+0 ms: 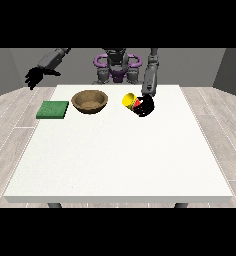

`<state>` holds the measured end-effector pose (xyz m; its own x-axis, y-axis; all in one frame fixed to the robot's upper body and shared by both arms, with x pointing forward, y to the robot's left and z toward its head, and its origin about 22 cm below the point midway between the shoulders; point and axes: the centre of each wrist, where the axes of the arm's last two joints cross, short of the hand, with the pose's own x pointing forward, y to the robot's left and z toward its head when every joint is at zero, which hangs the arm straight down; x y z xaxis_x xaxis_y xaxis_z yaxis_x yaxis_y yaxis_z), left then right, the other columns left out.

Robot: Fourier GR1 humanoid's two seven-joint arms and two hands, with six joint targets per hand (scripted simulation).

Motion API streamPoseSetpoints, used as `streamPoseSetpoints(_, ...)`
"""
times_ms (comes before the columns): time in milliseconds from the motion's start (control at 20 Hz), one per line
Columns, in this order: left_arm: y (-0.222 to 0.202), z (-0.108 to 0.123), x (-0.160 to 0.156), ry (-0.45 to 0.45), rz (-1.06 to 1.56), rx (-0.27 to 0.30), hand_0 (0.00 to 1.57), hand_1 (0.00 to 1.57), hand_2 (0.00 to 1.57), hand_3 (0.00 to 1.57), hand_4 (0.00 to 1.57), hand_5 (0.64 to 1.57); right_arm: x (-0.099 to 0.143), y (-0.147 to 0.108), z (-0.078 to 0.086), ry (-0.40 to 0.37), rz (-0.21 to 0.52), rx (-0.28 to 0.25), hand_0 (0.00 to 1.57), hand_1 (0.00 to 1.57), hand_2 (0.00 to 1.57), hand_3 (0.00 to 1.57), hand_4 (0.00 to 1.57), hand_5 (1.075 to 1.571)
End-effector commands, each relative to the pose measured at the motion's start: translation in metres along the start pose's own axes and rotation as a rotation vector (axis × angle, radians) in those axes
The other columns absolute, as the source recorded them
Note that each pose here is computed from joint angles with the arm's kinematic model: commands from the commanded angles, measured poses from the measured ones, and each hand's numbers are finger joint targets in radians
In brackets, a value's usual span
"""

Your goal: Pick the cup and pour the ball into the bowl, then pick the bowl and place it on the pad

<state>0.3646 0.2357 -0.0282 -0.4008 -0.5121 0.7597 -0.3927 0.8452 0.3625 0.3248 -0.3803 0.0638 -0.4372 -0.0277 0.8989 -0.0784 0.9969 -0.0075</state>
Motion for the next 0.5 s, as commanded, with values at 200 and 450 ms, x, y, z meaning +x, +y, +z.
streamPoseSetpoints(200, -0.022, 0.009, 0.015, 0.057, -0.198, -0.210, 1.37, 1.37, 1.57, 1.57, 1.02, 1.532, -0.028, -0.050, 0.050, 0.241, 0.026, -0.124, 0.00, 0.00, 0.06, 0.00, 0.00, 1.558)
streamPoseSetpoints(450, -0.061, -0.003, 0.054, 0.013, -0.286, -0.326, 1.40, 1.40, 1.57, 1.57, 1.09, 1.571, -0.058, -0.044, 0.084, 0.332, 0.022, -0.210, 0.00, 0.00, 0.00, 0.00, 0.00, 1.560)
